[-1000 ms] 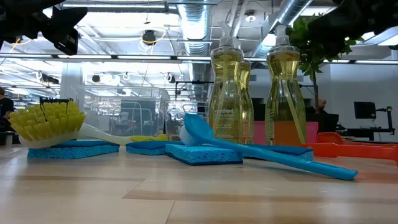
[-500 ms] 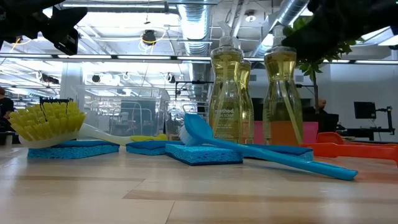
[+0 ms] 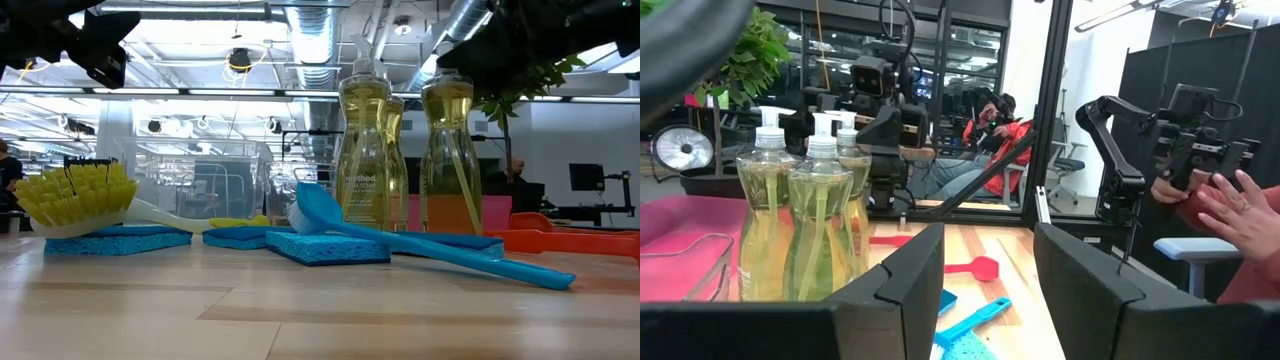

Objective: Pick & Place Kitchen Sink Supplies
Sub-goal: Put the soap dispenser into the red bin

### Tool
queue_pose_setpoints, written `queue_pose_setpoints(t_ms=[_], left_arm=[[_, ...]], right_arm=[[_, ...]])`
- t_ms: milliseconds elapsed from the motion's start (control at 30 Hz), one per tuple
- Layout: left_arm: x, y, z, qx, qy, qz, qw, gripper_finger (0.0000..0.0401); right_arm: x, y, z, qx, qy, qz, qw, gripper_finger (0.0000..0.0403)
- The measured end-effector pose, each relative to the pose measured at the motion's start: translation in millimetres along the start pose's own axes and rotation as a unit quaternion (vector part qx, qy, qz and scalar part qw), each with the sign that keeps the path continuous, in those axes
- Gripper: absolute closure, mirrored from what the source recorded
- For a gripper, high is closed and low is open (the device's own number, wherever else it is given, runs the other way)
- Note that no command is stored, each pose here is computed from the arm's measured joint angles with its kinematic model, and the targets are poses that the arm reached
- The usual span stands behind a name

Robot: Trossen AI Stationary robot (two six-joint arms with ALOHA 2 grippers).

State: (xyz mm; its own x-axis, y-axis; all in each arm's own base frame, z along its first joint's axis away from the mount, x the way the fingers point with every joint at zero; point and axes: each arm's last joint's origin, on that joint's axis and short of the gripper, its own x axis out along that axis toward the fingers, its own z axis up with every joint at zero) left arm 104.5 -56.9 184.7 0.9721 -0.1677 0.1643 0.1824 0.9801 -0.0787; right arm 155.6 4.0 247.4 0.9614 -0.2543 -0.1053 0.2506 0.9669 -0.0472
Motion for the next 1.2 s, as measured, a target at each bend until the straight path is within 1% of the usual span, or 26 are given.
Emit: queue_pose_setpoints(t_ms=[267,433,567,800,900,1000,1133,1200], left_arm=[[0,0,0,0.0,0.0,0.0,1.0,0.0243],[0,0,0,0.0,0.0,0.0,1.0,0.0243],[0,0,0,0.0,0.0,0.0,1.0,0.0243],[0,0,0,0.0,0.0,0.0,1.0,0.0243],[0,0,0,0.0,0.0,0.0,1.0,0.0243],[0,0,0,0.0,0.0,0.0,1.0,0.0243],[0,0,0,0.0,0.0,0.0,1.0,0.0243],[0,0,0,0.0,0.0,0.0,1.0,0.0243]], right_arm=[[10,0,-3,0.004,0.006,-0.011,1.0,0.0136],[15,0,-4,0.005,0.004,-0.015,1.0,0.0154],[15,0,-3,0.006,0.003,-0.016,1.0,0.0187],[14,0,-3,0.007,0.002,-0.015,1.0,0.027],[14,1,-3,0.009,0.002,-0.01,1.0,0.0296],[14,2,-2,0.007,0.003,-0.006,1.0,0.0297],[13,5,5,0.006,0.003,0.001,1.0,0.0279],[12,6,9,0.004,0.008,0.006,1.0,0.0277]])
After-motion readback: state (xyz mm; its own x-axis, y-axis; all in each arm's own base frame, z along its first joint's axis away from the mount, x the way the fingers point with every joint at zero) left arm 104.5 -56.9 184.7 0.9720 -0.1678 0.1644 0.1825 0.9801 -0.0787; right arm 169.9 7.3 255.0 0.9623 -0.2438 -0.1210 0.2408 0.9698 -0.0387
